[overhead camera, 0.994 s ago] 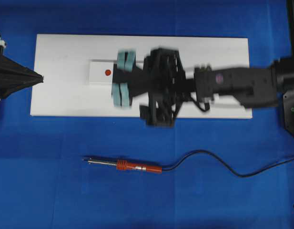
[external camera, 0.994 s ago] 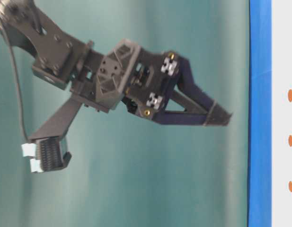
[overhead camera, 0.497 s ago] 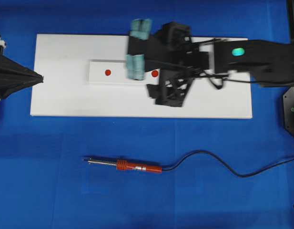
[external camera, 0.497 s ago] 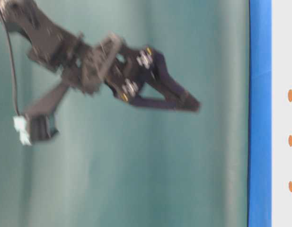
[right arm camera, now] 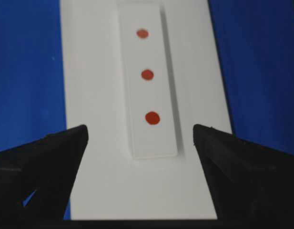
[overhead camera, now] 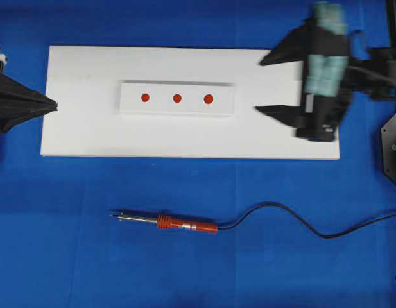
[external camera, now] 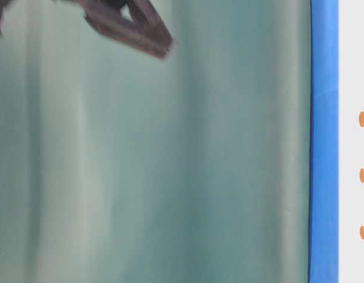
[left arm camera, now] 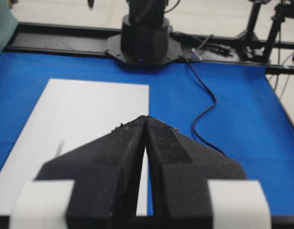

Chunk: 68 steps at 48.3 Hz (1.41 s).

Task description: Touch the tip of the soldering iron to the mark.

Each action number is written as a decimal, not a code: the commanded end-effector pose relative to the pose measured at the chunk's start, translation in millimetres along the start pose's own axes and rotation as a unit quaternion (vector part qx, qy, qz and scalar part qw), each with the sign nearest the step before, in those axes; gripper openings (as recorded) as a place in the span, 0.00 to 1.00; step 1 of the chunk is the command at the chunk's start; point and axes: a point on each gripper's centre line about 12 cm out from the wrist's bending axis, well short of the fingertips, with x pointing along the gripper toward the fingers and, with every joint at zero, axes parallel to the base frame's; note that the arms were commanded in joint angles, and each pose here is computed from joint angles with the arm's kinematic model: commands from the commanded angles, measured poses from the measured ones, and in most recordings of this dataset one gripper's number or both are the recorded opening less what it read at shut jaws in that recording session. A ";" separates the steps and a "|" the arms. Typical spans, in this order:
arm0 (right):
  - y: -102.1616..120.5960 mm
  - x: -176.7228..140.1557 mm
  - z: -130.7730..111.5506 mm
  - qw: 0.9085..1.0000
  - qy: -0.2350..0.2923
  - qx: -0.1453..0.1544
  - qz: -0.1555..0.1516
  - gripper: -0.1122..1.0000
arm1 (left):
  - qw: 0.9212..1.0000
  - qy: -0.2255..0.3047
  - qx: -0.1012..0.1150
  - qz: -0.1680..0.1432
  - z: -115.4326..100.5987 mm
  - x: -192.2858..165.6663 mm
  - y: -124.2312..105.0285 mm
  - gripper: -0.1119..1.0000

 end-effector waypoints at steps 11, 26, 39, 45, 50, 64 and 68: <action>-12.4 -54.0 -28.1 0.997 -0.070 0.011 0.007 0.88 | 1.000 -0.008 -0.001 0.000 5.3 1.1 -0.3 0.12; -20.5 -69.2 -66.1 0.995 -0.094 0.016 0.006 0.87 | 1.000 -0.006 0.000 -0.001 4.3 1.2 -0.3 0.12; -21.2 -59.2 -97.0 0.996 -0.086 0.015 0.012 0.86 | 1.000 -0.005 0.000 0.000 3.5 1.1 -0.2 0.12; -21.4 -58.0 -104.4 0.995 -0.093 0.016 0.015 0.86 | 1.000 -0.004 0.000 0.000 2.5 0.9 -0.2 0.12; -21.6 -57.9 -107.7 0.995 -0.096 0.016 0.015 0.86 | 1.000 -0.002 0.000 0.000 1.2 0.7 -0.1 0.12; -22.4 -58.1 -109.7 0.995 -0.095 0.016 0.014 0.86 | 1.000 0.000 -0.001 0.000 -0.7 0.3 0.0 0.12; -22.4 -58.1 -109.7 0.995 -0.095 0.016 0.014 0.86 | 1.000 0.000 0.000 -0.001 -0.7 0.3 -0.3 0.12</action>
